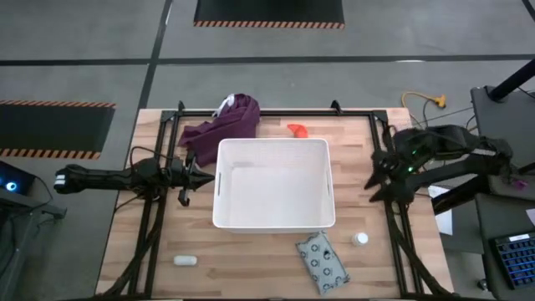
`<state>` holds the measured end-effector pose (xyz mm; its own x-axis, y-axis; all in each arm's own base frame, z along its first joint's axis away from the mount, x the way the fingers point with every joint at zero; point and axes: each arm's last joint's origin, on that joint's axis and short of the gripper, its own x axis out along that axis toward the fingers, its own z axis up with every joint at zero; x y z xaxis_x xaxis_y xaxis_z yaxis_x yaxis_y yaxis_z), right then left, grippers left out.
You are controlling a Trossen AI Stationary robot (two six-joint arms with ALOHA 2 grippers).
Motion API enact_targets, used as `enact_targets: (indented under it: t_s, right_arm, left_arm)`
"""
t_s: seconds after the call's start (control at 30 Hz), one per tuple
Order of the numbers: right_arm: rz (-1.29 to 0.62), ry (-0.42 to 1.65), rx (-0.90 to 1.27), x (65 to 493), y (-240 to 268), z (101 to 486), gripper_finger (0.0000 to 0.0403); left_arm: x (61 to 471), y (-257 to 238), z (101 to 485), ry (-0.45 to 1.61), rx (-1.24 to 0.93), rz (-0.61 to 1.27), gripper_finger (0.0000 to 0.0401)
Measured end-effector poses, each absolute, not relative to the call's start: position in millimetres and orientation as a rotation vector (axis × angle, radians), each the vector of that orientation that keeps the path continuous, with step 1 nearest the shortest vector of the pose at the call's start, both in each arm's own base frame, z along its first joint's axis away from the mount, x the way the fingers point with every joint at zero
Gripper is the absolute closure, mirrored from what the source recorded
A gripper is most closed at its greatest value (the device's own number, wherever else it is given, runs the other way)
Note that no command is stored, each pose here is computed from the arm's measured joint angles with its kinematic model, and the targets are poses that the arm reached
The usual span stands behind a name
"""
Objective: Pick & place medical supplies in basket/bin
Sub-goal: Put the white pill bottle into the white bin
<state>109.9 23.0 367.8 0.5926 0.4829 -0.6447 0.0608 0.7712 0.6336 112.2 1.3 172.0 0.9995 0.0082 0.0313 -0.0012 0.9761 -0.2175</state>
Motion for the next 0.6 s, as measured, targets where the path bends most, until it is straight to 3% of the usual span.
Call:
enact_targets:
  t_s: [0.4,0.6]
  right_arm:
    - [0.304,1.384,0.666,150.2,94.5,332.9,0.0147]
    - [0.185,1.401,0.542,161.6,133.6,312.7,0.0161]
  left_arm:
    - [112.2,1.3,172.0,-0.032,-0.219,0.006,0.0401]
    - [112.2,1.3,171.9,-0.032,-0.219,0.006,0.0401]
